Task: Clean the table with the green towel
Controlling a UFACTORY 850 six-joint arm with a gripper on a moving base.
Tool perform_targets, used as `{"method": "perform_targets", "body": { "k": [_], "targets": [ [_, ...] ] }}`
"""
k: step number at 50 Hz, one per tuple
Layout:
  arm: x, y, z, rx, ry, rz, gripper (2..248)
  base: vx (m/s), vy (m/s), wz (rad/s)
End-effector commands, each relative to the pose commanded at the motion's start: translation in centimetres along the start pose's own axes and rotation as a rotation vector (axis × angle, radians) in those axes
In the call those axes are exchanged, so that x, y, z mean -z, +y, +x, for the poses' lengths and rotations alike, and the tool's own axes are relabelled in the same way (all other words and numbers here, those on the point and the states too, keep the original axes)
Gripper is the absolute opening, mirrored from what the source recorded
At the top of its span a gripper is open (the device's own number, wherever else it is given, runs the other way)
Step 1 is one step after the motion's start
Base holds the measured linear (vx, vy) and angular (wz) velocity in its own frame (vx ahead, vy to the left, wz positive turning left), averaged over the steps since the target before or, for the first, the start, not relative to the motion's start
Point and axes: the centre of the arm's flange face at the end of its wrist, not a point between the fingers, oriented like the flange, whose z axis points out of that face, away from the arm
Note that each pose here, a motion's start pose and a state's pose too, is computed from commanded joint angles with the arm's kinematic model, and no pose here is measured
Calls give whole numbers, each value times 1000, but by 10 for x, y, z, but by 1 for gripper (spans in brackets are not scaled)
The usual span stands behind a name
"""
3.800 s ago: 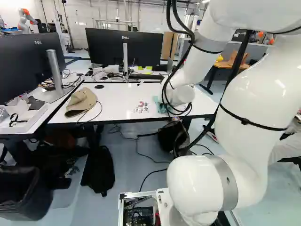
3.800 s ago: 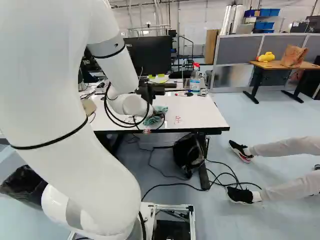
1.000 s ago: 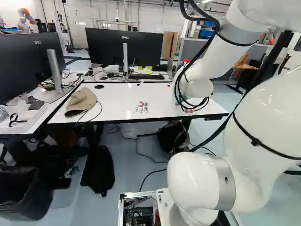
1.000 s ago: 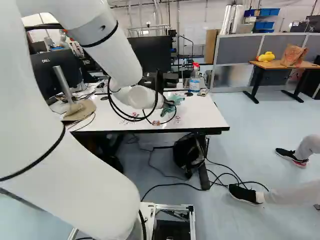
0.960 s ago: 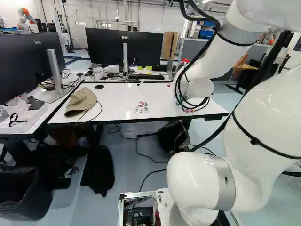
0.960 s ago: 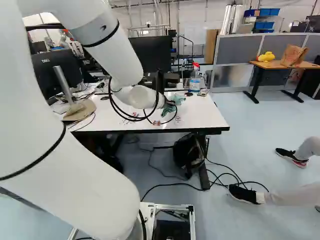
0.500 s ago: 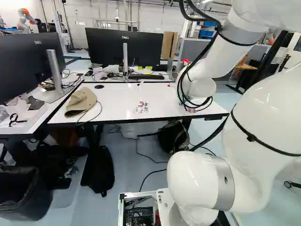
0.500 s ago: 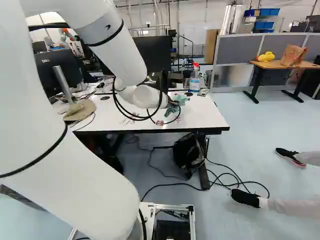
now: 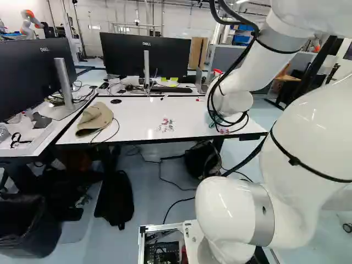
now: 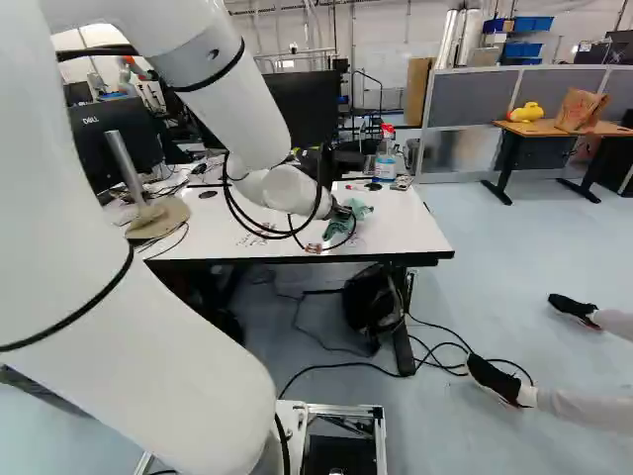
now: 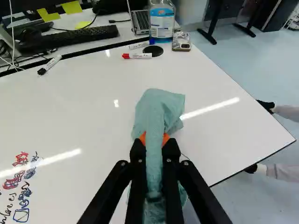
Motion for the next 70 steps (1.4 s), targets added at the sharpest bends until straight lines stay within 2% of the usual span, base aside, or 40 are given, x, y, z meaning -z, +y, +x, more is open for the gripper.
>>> {"method": "perform_targets", "body": {
  "k": [70],
  "targets": [
    [3, 0, -23, 0, -255, 0, 42, 0, 0, 0]
  ]
}}
